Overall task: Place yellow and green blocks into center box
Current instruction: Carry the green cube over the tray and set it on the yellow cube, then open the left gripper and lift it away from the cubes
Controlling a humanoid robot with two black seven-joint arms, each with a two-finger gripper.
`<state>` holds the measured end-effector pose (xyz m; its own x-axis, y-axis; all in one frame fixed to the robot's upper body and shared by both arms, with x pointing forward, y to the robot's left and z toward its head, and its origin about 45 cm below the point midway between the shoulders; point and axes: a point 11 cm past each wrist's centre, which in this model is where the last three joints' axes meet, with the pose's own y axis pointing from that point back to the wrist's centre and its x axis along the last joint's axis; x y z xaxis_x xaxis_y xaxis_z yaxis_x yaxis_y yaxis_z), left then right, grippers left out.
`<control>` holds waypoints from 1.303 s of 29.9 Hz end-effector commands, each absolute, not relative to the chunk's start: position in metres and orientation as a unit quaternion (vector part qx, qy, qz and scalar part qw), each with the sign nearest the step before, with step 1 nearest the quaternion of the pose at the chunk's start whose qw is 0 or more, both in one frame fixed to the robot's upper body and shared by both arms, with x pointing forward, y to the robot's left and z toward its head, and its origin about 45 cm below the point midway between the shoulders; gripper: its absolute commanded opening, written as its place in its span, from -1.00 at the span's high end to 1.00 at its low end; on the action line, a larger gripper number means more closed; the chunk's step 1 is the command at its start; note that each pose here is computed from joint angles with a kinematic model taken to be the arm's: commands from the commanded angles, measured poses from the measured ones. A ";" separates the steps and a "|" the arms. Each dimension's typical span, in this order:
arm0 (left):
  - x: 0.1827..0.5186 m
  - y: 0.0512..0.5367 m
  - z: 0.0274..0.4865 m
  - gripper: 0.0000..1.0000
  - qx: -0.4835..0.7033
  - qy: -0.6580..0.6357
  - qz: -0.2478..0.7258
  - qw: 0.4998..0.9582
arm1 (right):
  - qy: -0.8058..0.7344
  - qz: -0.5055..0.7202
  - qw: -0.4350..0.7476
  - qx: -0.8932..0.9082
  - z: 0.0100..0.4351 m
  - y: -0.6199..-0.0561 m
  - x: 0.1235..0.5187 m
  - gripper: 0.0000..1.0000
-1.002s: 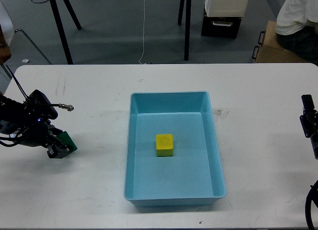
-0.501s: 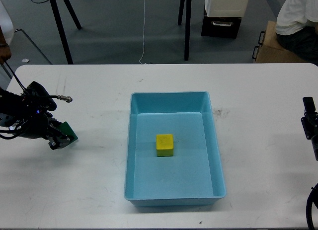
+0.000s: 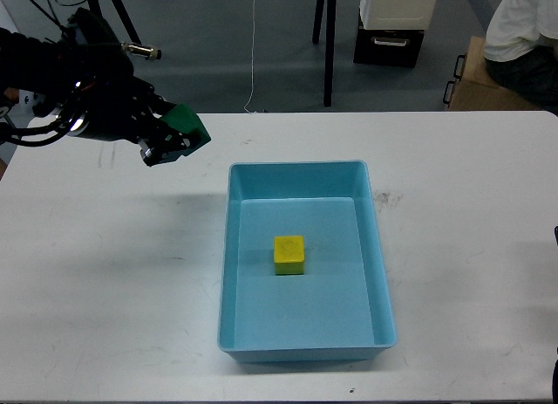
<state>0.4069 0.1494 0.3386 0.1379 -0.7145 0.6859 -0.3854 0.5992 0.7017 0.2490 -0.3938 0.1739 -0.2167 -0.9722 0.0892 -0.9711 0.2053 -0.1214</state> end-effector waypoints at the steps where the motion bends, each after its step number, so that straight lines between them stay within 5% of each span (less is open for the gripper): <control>1: 0.392 0.099 0.330 0.54 0.386 -0.664 -0.171 0.617 | 0.779 -0.074 0.000 -0.623 0.172 -0.397 0.248 -0.97; 14: 0.359 0.052 0.253 0.49 0.387 -0.661 -0.302 0.568 | 0.780 -0.074 0.001 -0.621 0.172 -0.397 0.248 -0.97; 28: 0.355 0.064 0.226 0.33 0.394 -0.635 -0.305 0.590 | 0.780 -0.075 0.002 -0.621 0.173 -0.397 0.249 -0.97; 39: 0.353 0.068 0.218 -0.32 0.395 -0.626 -0.306 0.598 | 0.780 -0.075 0.002 -0.621 0.173 -0.397 0.249 -0.97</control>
<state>0.3537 0.0675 0.2197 0.0236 -0.8617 0.5069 -0.1326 0.4999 0.8559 0.2490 -0.3972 0.1729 -0.2276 -0.9696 0.0895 -0.9690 0.2164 -0.1189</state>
